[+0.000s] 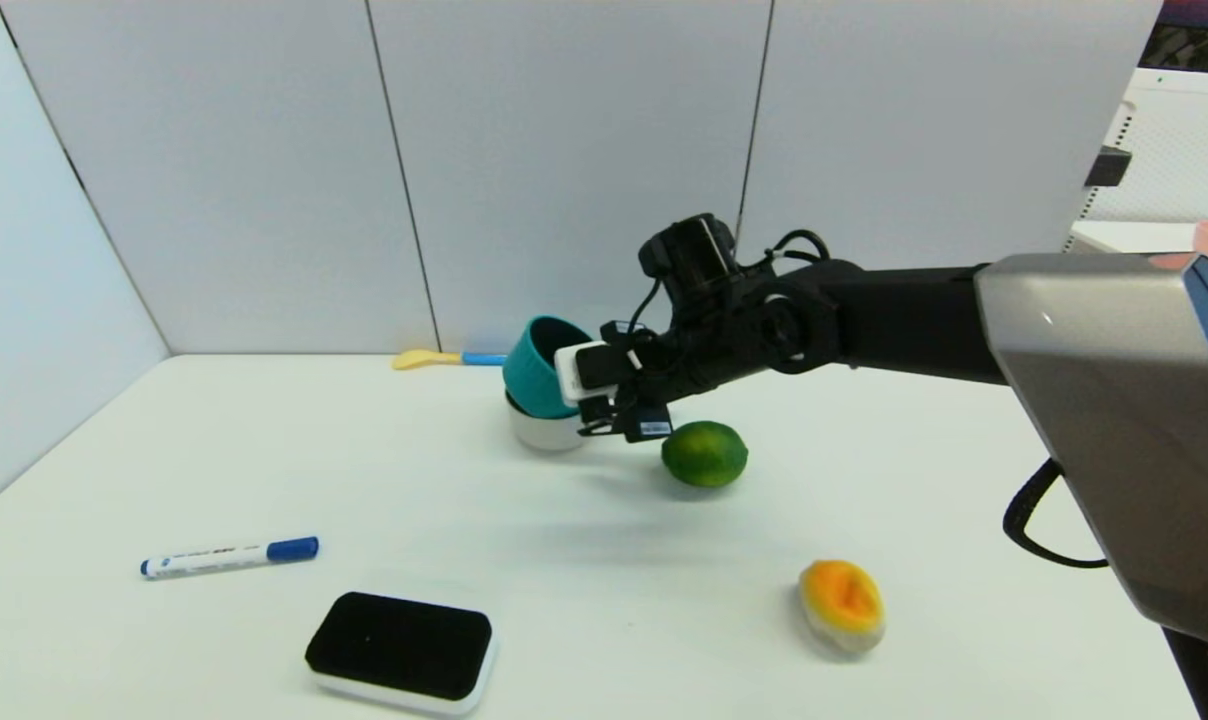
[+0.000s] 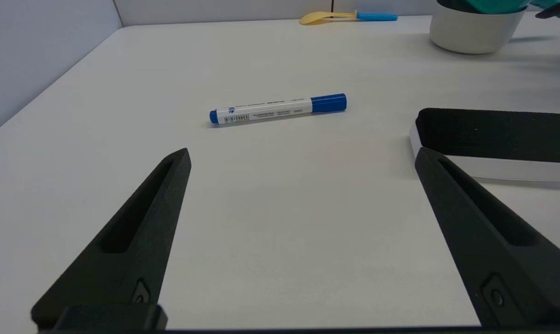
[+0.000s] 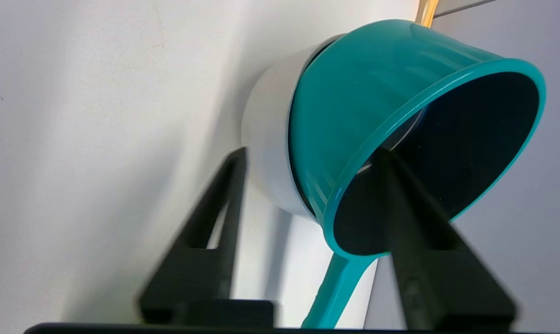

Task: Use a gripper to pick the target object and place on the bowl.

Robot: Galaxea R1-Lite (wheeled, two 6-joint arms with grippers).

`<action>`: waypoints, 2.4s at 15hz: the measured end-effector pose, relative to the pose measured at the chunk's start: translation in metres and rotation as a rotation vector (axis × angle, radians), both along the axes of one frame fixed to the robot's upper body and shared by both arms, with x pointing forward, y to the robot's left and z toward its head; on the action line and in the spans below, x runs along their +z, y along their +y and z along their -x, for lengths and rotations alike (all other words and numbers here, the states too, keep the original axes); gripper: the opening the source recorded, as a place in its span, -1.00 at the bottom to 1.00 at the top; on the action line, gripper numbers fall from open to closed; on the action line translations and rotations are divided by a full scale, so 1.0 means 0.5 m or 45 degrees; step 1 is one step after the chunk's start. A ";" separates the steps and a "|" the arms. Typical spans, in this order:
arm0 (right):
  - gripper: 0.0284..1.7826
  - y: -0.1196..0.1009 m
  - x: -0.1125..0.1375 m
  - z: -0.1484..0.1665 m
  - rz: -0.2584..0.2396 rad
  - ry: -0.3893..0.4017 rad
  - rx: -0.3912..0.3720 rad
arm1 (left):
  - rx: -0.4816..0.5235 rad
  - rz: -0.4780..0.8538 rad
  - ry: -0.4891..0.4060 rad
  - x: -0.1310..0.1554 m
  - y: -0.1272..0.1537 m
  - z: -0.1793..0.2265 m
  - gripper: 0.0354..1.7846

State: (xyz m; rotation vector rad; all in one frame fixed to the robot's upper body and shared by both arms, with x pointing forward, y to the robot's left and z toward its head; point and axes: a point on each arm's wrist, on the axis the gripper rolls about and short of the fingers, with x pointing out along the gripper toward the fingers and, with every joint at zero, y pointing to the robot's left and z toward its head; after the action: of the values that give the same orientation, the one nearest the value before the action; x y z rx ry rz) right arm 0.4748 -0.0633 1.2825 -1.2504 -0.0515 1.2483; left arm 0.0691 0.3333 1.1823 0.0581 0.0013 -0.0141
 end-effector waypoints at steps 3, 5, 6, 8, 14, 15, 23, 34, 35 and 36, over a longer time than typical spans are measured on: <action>0.36 -0.003 0.013 0.005 -0.009 -0.004 -0.005 | 0.000 0.000 -0.001 0.000 0.000 0.000 0.91; 0.49 -0.010 0.033 0.016 -0.012 -0.002 -0.008 | 0.000 0.001 0.000 0.000 0.000 0.000 0.91; 0.54 -0.016 0.050 0.023 -0.023 0.001 -0.016 | 0.001 0.001 0.000 0.000 0.000 0.000 0.91; 0.62 -0.032 0.088 0.040 -0.053 -0.001 -0.041 | 0.000 0.001 -0.001 0.000 0.000 0.000 0.91; 0.78 -0.181 0.226 0.097 -0.110 0.007 -0.221 | 0.000 0.000 -0.001 0.000 0.000 0.000 0.91; 0.80 -0.225 0.246 0.105 -0.122 0.028 -0.295 | 0.000 0.001 0.000 0.000 0.000 0.000 0.91; 0.87 -0.503 0.301 0.281 -0.323 0.338 -0.900 | 0.001 0.001 0.000 0.000 0.000 0.000 0.91; 0.90 -0.558 0.113 0.678 -1.035 0.203 -1.892 | 0.000 0.001 0.000 0.000 0.000 0.000 0.91; 0.90 -0.558 0.080 0.696 -1.090 0.154 -1.961 | 0.001 0.000 -0.001 0.000 0.000 0.000 0.91; 0.90 -0.557 0.048 0.715 -1.151 0.081 -2.008 | 0.001 0.001 0.000 0.000 0.000 0.000 0.91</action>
State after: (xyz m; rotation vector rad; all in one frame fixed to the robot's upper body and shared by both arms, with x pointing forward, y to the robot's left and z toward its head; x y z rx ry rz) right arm 0.1173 -0.3420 1.3064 -0.1763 0.3301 -0.1862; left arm 0.0691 0.3333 1.1823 0.0577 0.0013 -0.0137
